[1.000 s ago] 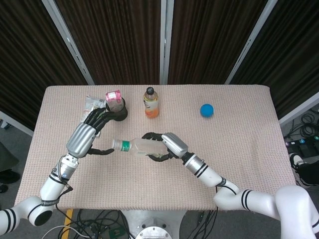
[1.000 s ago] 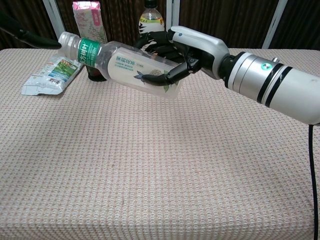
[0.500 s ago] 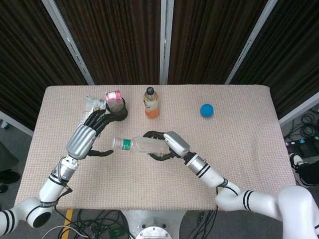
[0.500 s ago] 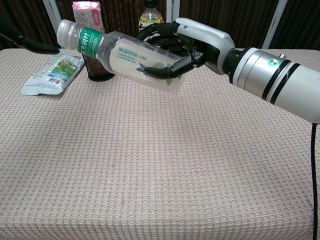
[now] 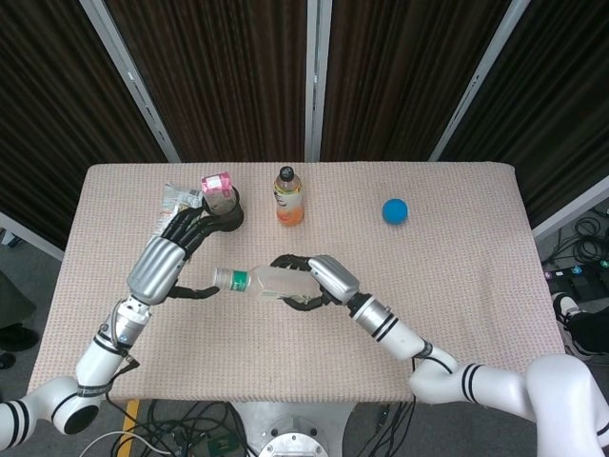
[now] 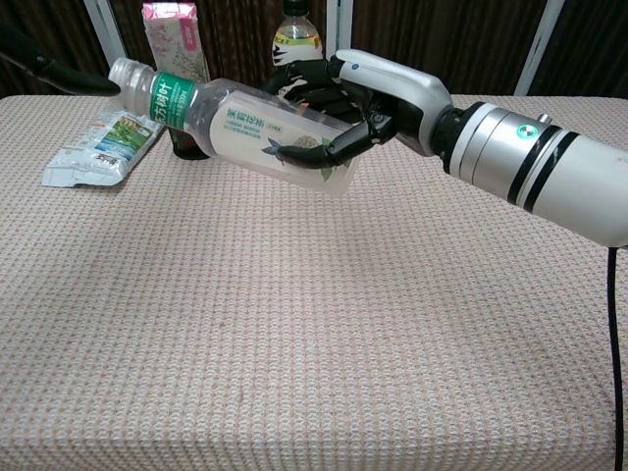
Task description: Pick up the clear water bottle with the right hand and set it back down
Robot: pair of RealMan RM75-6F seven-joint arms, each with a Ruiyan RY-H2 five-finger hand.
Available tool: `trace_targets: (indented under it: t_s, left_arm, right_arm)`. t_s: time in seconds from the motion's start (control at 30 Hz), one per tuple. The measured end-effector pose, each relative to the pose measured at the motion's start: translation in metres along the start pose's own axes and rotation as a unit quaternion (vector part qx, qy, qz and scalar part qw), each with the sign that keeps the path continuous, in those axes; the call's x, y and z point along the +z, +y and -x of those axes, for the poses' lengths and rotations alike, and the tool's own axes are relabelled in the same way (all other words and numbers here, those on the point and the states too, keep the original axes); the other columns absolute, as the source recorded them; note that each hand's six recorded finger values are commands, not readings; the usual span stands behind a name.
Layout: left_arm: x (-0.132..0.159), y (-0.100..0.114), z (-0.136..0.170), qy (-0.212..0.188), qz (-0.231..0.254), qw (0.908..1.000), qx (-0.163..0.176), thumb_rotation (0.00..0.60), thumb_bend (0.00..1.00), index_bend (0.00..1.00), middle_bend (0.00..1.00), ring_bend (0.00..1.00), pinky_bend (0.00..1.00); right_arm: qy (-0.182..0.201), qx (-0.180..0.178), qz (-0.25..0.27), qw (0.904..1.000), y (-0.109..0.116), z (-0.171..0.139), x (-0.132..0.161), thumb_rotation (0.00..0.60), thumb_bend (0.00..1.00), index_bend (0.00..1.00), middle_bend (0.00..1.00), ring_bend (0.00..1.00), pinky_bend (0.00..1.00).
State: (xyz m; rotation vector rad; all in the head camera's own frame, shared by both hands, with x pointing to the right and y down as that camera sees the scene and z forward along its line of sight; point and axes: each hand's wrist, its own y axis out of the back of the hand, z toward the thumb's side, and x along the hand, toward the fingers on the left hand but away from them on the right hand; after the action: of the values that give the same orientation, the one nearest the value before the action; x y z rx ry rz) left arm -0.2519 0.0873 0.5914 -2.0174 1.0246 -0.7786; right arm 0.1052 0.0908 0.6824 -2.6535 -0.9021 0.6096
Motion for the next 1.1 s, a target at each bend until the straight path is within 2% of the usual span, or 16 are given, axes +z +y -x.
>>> trace_targets:
  t_s: [0.3, 0.53, 0.77, 0.9, 1.1]
  left_arm:
    - [0.0026, 0.0051, 0.0045, -0.004, -0.007, 1.0, 0.002, 0.6, 0.0, 0.16, 0.12, 0.0, 0.0]
    - [-0.0037, 0.0002, 0.0078, 0.007, -0.012, 0.9999, -0.01, 0.6, 0.0, 0.16, 0.12, 0.0, 0.0]
    - [-0.0042, 0.001, 0.0066, 0.008, -0.012, 0.9999, -0.007, 0.6, 0.0, 0.16, 0.12, 0.0, 0.0]
    - [-0.0024, 0.0001, 0.0082, 0.003, -0.009, 0.9999, -0.013, 0.6, 0.01, 0.23, 0.12, 0.0, 0.0]
    - [-0.001, -0.0038, 0.0092, -0.01, 0.011, 0.9996, -0.025, 0.6, 0.1, 0.31, 0.12, 0.0, 0.0]
  right_arm:
    - [0.003, -0.007, 0.005, 1.0, 0.0003, 0.0005, -0.0007, 0.6, 0.76, 0.62, 0.54, 0.44, 0.51]
    - [0.012, -0.017, 0.01, 0.9997, 0.0052, -0.0027, 0.0019, 0.6, 0.76, 0.62, 0.54, 0.44, 0.51]
    - [0.015, -0.015, 0.013, 0.9997, 0.0034, -0.0042, 0.0031, 0.6, 0.77, 0.63, 0.54, 0.44, 0.51]
    - [0.015, -0.019, 0.013, 0.9996, 0.0058, -0.0045, 0.0021, 0.6, 0.77, 0.63, 0.54, 0.44, 0.51]
    - [0.015, -0.021, 0.018, 0.9995, 0.0079, -0.006, 0.0016, 0.6, 0.77, 0.63, 0.54, 0.44, 0.52]
